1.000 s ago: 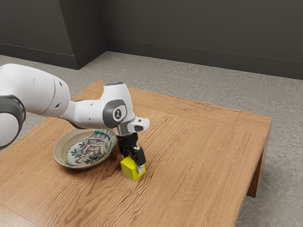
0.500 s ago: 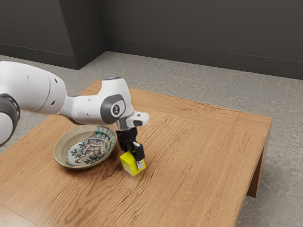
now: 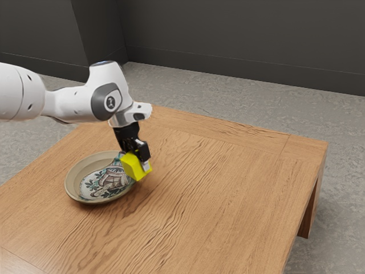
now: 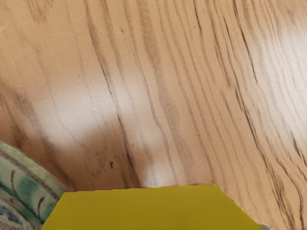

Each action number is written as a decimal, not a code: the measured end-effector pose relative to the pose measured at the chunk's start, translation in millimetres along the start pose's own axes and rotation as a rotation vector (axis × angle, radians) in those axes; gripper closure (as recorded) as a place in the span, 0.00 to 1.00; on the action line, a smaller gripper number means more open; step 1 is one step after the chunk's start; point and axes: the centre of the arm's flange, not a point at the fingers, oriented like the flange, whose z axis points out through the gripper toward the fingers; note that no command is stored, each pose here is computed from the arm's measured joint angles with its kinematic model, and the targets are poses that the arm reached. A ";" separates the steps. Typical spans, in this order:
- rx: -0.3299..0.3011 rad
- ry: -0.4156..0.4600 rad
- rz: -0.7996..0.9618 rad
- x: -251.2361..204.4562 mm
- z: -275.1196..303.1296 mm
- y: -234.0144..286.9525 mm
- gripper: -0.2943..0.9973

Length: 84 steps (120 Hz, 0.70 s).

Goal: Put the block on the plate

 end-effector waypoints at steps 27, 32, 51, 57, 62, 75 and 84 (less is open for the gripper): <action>0.011 -0.037 -0.118 -20.6 19.2 -69.3 0.40; 0.014 -0.044 -0.136 -23.0 24.0 -80.4 0.41; 0.022 -0.073 -0.196 -28.8 46.3 -122.2 0.43; 0.026 -0.081 -0.213 -31.3 51.7 -133.7 0.44; 0.028 -0.083 -0.218 -31.0 53.7 -138.4 0.44; 0.028 -0.083 -0.218 -28.9 54.4 -141.0 0.36; 0.027 -0.082 -0.216 -28.1 53.5 -140.3 0.32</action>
